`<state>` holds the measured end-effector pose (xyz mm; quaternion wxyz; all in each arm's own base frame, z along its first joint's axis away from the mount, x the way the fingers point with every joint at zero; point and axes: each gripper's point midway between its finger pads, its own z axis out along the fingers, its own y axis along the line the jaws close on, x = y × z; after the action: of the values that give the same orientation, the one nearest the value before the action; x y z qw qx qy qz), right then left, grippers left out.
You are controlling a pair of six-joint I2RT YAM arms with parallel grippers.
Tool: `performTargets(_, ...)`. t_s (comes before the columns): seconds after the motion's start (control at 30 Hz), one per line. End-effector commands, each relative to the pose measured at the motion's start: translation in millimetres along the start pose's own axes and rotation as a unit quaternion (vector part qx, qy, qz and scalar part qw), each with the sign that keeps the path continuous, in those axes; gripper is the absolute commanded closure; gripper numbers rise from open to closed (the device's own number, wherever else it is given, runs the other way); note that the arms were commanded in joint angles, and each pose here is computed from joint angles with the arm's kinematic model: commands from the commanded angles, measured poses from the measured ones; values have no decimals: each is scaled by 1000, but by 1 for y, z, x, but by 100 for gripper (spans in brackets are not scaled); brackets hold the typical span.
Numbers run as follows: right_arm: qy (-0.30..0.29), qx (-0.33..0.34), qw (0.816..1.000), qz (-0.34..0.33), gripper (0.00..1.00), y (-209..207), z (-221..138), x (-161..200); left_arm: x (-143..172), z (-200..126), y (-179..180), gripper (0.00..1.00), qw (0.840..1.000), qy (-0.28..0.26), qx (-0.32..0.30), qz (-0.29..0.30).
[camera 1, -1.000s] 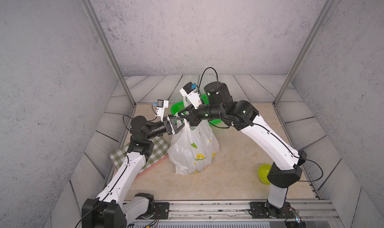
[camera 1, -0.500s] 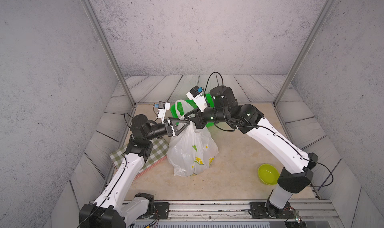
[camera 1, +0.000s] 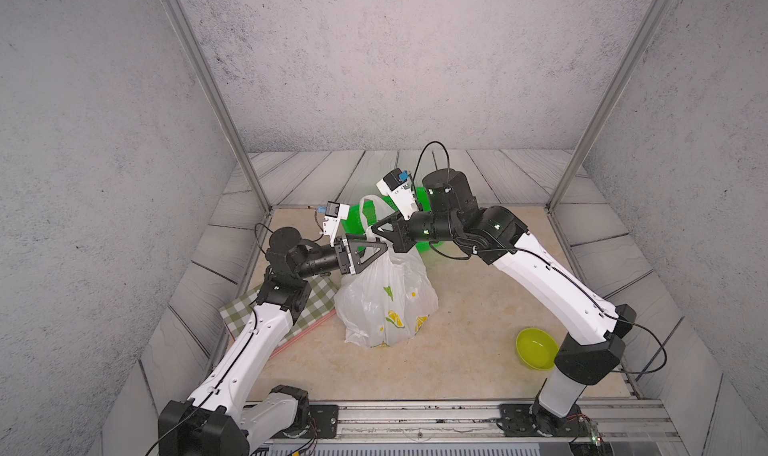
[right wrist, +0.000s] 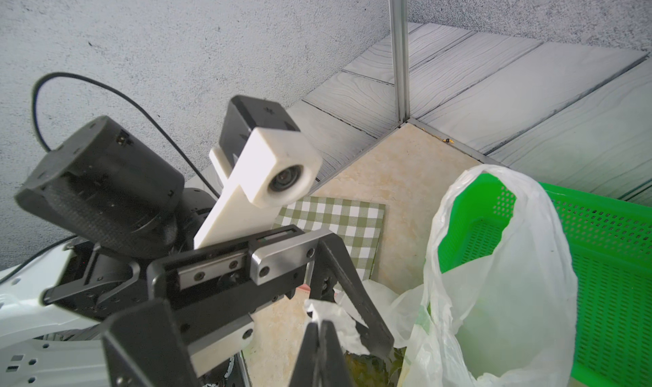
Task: Place the pineapple into a plastic bag & tie a knot
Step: Adjust the plastic bag at the center of the board.
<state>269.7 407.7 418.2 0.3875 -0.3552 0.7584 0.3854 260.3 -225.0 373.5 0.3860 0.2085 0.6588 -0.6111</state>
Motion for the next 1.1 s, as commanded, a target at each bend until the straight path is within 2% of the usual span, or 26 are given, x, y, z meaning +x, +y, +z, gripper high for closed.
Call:
performTargets(0.0,-59,-17,998,2,100,8,-7,-36,1,4,-2,6,999,3,-23,33)
performTargets(0.1,-56,-13,998,12,100,4,0,-35,-1,3,7,21,998,-10,-49,29)
performTargets(0.23,-51,-12,998,17,100,3,2,-32,-1,-1,20,53,996,-21,-86,24)
performTargets(0.3,-51,-10,999,15,100,2,1,-32,-2,-2,25,71,994,-26,-101,22)
performTargets(0.37,-52,1,999,11,97,0,-3,-32,0,-2,31,99,993,-24,-111,17)
performTargets(0.47,-63,41,997,-2,75,-12,-14,-37,9,-4,40,100,992,-10,-128,8)
performTargets(0.53,-73,78,994,-8,52,-27,-23,-42,17,-7,46,100,990,-13,-138,3)
performTargets(0.63,-76,148,986,-29,29,-54,-26,-43,26,-12,54,100,989,-25,-148,-6)
performTargets(0.83,-27,176,982,-60,17,-78,9,-30,44,-19,63,100,986,-23,-163,-18)
performTargets(1.07,14,153,985,-83,14,-92,67,-10,59,-34,77,100,978,-49,-203,-25)
